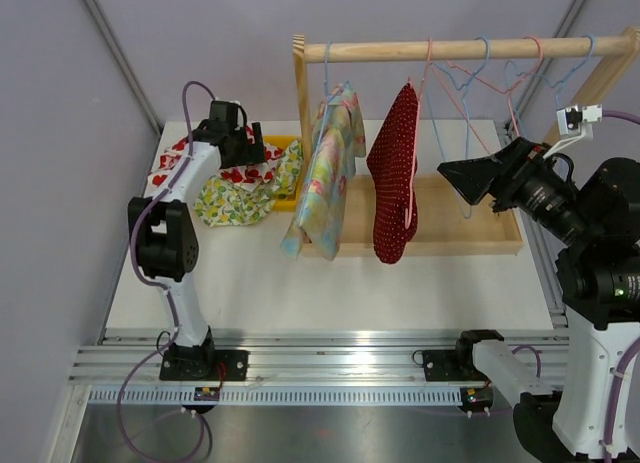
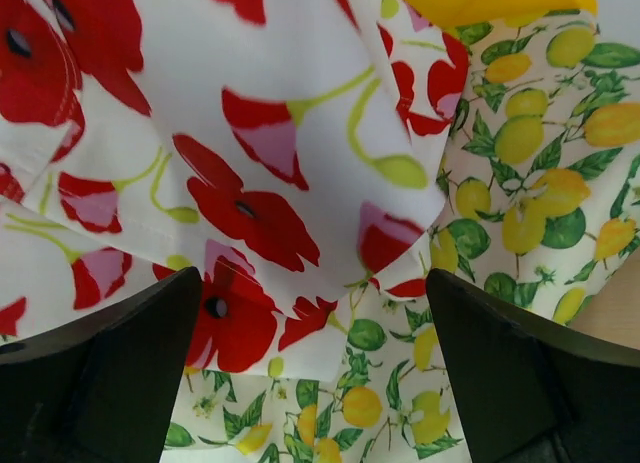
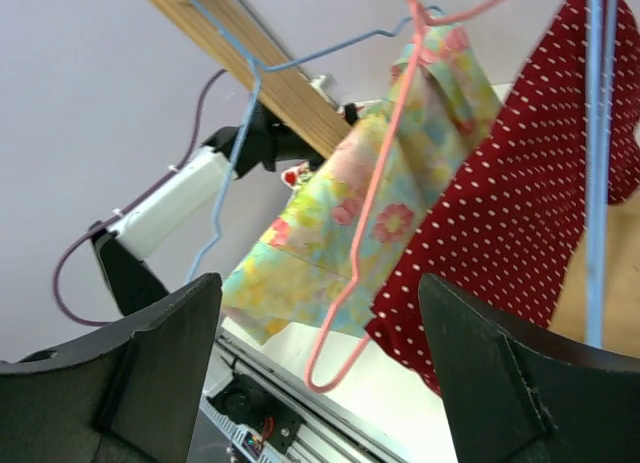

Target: Remove the skirt from the hanger

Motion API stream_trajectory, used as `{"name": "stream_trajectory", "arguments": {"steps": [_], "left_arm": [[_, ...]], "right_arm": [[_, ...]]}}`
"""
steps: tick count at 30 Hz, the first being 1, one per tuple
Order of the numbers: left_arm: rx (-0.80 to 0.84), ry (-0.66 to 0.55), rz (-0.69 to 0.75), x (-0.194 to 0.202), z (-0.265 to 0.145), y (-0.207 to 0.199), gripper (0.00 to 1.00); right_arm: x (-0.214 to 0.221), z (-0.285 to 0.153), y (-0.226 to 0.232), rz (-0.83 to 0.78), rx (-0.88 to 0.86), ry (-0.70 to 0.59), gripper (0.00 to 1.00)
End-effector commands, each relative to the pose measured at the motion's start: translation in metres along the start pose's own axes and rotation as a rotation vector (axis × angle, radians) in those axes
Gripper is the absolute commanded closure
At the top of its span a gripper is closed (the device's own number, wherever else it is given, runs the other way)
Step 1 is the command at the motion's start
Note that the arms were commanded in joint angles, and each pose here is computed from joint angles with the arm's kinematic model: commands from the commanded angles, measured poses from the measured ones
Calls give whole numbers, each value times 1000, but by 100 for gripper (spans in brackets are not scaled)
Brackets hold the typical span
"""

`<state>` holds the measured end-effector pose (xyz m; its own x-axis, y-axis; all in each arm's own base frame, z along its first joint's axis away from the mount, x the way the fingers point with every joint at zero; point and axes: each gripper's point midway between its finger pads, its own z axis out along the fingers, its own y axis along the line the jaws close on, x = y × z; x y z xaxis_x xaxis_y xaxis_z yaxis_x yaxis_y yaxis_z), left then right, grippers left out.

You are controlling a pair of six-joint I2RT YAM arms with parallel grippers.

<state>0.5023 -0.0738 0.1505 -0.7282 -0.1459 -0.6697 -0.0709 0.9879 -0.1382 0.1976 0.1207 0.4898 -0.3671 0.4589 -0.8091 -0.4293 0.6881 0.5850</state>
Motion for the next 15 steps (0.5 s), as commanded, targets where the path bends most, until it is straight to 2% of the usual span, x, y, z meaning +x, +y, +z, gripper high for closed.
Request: {"name": "stream_trajectory", "arguments": {"steps": [1,5,6,8,13,15], "left_arm": [[79,-176,-54,-56,-64,-24,1],[32,-313,-76,-70,-143,-9,1],[40,-370,-81,-76,-177,-7,1],[48,-360,-72,-59,-197,-3,1],[161,-462,-64,-16,-279,-3,1],[181,-451,-58,5,-285,-1,1]], "right_arm": [[-17,0,39,-34,-181,-15,14],[-30,13,43,-16,-213,-14,15],[-30,22,39,-2,-217,2,16],[-32,31,35,7,-226,11,16],[-22,68,-1,56,-173,53,18],[-17,81,-15,77,-156,70,19]]}}
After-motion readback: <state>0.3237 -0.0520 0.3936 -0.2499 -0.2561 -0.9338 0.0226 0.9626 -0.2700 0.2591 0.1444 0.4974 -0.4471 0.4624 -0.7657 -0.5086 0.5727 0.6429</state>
